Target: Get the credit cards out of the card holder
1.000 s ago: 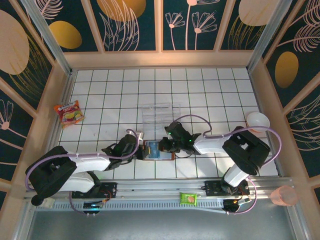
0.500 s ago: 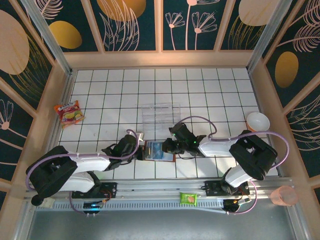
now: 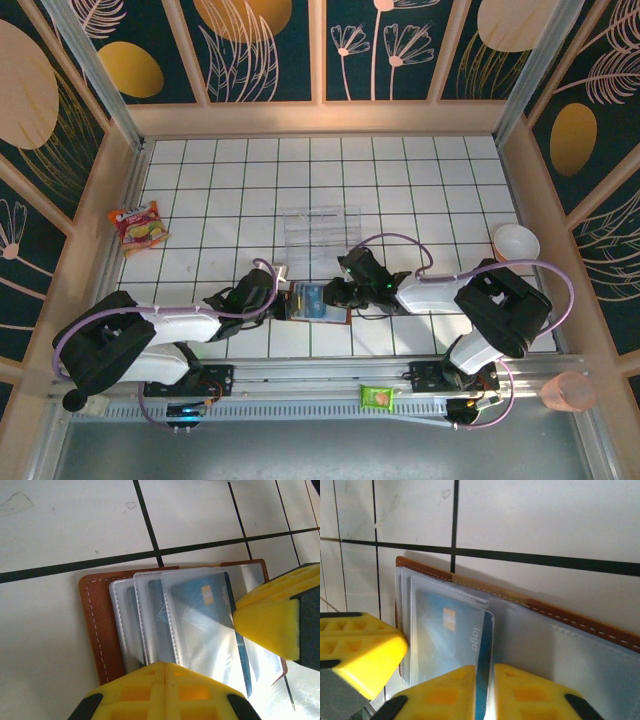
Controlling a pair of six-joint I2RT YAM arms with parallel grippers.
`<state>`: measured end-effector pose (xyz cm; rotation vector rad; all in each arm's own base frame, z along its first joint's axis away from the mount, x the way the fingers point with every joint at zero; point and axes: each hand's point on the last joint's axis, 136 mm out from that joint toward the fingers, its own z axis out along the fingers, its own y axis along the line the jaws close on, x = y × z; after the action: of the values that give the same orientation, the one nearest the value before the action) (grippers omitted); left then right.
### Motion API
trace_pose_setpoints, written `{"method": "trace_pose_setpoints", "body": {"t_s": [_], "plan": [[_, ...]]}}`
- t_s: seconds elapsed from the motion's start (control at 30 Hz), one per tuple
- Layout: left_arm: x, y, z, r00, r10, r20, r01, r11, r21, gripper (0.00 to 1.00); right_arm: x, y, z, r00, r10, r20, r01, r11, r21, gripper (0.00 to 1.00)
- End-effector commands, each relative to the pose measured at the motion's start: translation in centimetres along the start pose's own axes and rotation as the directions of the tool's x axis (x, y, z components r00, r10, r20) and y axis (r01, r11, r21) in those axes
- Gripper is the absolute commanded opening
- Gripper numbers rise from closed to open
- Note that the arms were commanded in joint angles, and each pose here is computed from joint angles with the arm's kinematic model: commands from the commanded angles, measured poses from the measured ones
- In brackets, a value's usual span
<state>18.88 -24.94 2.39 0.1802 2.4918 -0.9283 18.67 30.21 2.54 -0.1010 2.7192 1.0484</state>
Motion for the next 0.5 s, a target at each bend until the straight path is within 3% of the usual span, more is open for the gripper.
{"method": "trace_pose_setpoints", "body": {"t_s": [0.0,0.27,0.47], "plan": [[3.3,2.7,0.0,0.993,-0.038,-0.110,0.028,0.996,-0.089,0.00,0.6,-0.5,0.0,1.000,-0.001,-0.014,0.001,1.000,0.001,0.14],[3.4,2.5,0.2,0.992,-0.034,-0.121,0.024,0.997,-0.080,0.00,0.3,1.7,0.5,1.000,-0.016,-0.027,0.015,0.999,-0.051,0.00],[3.3,2.4,0.1,0.992,-0.038,-0.118,0.029,0.997,-0.076,0.00,-0.1,2.0,0.7,1.000,0.012,-0.017,-0.012,0.998,-0.055,0.00]]}}
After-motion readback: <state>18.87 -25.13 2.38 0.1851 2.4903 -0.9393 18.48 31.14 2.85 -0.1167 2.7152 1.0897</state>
